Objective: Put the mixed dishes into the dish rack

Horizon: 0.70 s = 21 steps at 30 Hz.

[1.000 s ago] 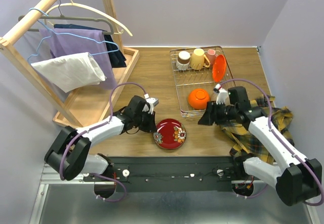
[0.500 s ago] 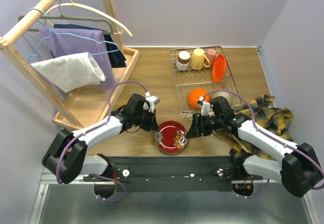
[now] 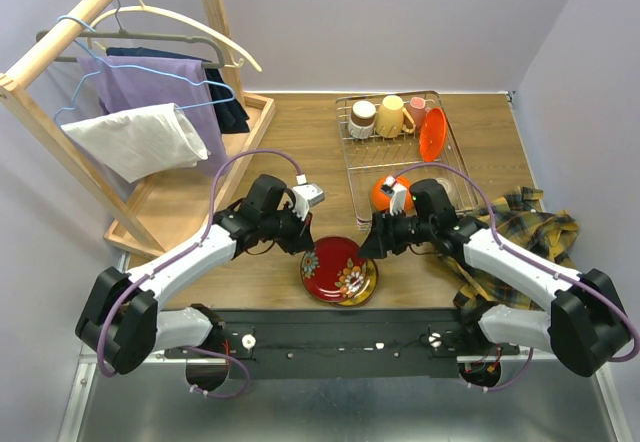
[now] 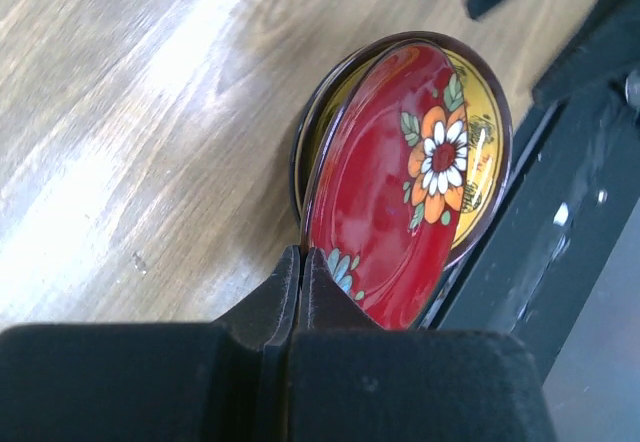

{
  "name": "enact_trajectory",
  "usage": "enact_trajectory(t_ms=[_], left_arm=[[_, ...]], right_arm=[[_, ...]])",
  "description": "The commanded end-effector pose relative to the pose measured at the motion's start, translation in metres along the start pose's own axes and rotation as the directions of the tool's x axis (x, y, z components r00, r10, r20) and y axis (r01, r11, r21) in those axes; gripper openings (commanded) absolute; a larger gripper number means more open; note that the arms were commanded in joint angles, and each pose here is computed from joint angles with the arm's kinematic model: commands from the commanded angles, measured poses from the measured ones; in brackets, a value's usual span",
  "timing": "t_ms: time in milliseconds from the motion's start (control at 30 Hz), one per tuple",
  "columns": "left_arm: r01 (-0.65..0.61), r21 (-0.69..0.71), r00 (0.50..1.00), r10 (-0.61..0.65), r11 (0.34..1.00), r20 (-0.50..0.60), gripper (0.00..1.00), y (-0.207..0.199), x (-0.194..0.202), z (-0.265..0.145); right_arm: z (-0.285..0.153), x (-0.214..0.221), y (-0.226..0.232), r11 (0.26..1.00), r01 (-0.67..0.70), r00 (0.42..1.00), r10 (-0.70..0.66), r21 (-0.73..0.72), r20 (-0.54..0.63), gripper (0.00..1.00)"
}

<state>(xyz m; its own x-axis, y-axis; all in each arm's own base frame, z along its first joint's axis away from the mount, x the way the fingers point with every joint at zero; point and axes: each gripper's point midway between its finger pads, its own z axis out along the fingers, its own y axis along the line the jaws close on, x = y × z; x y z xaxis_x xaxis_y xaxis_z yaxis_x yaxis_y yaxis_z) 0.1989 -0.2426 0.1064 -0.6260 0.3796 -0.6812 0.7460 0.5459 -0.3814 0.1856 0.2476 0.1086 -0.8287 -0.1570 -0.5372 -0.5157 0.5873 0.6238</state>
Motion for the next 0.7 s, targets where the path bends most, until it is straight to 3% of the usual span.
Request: enact_trajectory(t_ms=[0, 367, 500, 667], left_arm=[[-0.177, 0.143, 0.984, 0.173, 0.974, 0.038, 0.0, -0.029, -0.012, -0.016], [-0.262, 0.168, 0.962, 0.244, 0.95, 0.12, 0.0, -0.038, -0.036, -0.02], [-0.262, 0.177, 0.96, 0.238, 0.949, 0.148, 0.0, -0.042, -0.048, -0.022], [-0.281, 0.2, 0.951, 0.243, 0.939, 0.192, 0.0, -0.053, -0.061, -0.028]], right_arm=[[0.006, -0.024, 0.007, 0.992, 0.129, 0.989, -0.128, -0.013, 0.067, 0.67], [0.019, -0.024, 0.013, 0.967, 0.244, 0.968, -0.24, -0.068, 0.068, 0.69], [0.023, -0.022, 0.02, 0.963, 0.246, 0.969, -0.24, -0.113, 0.063, 0.59], [0.027, -0.028, 0.032, 0.953, 0.255, 0.966, -0.244, -0.164, 0.084, 0.57]])
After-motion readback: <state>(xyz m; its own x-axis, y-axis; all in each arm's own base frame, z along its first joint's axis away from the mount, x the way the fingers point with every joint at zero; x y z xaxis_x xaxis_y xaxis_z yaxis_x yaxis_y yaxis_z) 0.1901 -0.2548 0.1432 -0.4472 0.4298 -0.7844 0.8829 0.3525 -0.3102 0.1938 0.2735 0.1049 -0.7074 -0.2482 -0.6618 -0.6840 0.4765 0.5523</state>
